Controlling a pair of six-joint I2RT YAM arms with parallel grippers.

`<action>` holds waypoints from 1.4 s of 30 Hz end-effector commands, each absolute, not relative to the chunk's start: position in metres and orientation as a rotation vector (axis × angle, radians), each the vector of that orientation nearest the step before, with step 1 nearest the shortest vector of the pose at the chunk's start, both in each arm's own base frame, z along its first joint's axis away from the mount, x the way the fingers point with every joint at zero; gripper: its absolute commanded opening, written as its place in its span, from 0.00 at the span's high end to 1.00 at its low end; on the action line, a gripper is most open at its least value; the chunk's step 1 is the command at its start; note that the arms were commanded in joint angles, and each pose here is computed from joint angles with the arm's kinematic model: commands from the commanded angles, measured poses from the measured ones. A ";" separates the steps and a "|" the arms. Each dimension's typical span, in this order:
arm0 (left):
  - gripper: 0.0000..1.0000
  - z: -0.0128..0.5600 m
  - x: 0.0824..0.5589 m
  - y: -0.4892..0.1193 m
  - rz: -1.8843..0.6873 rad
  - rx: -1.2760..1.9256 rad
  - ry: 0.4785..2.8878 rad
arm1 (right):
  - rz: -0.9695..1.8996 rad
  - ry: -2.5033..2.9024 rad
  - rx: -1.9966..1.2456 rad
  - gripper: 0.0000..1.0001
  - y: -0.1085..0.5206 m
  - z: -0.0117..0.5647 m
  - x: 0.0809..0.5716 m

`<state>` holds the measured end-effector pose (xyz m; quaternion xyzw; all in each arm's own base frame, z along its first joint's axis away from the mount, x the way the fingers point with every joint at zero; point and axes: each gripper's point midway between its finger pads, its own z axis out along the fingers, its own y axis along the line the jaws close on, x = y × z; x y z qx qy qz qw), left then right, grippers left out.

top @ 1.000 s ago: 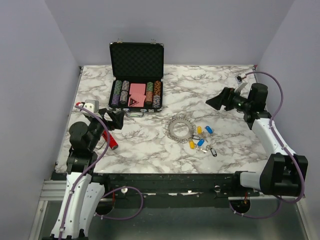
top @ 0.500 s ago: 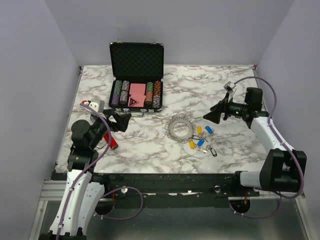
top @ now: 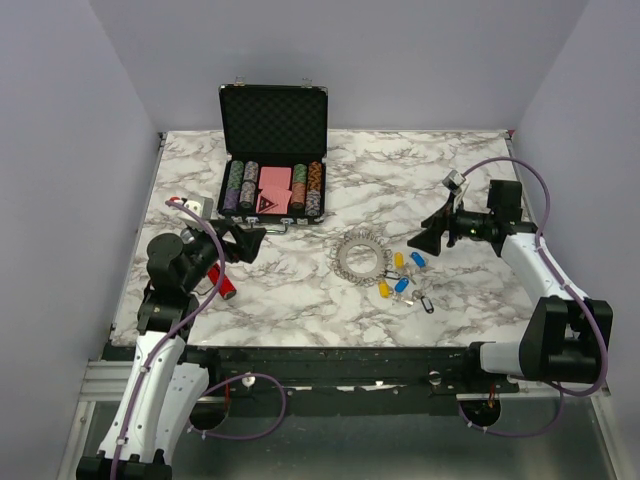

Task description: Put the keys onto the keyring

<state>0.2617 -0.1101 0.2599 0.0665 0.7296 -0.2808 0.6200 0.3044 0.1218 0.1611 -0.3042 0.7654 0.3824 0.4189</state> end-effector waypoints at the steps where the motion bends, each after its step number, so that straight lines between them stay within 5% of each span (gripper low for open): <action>1: 0.01 0.280 0.257 -0.116 -0.680 0.184 1.629 | 0.912 1.943 -0.782 0.00 0.118 0.153 0.308; 42: 0.01 0.275 0.258 -0.120 -0.716 0.178 1.671 | 0.777 2.282 -0.907 0.00 0.099 0.118 0.302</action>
